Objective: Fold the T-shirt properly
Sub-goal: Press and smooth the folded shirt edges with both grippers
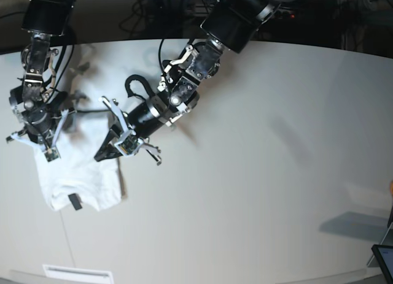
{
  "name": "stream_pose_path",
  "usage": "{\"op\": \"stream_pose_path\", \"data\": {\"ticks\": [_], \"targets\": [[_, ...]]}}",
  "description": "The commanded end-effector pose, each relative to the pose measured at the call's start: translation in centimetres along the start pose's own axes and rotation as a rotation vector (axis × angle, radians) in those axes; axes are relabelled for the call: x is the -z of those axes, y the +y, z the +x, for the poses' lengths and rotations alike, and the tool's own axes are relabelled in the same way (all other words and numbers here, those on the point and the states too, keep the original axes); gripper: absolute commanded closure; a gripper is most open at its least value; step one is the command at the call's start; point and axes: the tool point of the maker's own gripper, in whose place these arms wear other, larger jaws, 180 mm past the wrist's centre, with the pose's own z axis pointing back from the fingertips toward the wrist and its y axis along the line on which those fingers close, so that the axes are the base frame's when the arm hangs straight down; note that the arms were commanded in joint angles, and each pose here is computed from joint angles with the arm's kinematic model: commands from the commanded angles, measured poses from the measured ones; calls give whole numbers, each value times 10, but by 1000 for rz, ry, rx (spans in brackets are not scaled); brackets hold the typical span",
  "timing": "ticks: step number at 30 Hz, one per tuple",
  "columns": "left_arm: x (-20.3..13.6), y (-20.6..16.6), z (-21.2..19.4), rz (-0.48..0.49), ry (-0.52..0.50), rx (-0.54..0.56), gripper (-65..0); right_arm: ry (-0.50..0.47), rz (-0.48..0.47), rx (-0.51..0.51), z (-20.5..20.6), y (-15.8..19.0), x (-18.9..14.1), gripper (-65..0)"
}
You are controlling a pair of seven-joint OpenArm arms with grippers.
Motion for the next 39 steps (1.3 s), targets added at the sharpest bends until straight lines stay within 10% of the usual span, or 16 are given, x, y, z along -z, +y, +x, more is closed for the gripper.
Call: {"op": "stream_pose_path", "data": {"ticks": [1, 11, 39], "targets": [[9, 3, 26, 0, -77, -7, 0, -39, -30, 1, 13, -12, -2, -3], [26, -45, -4, -159, 11, -78, 0, 2, -7, 12, -3, -6, 4, -3], [13, -24, -91, -73, 294, -54, 0, 25, -65, 65, -19, -32, 0, -3]]}}
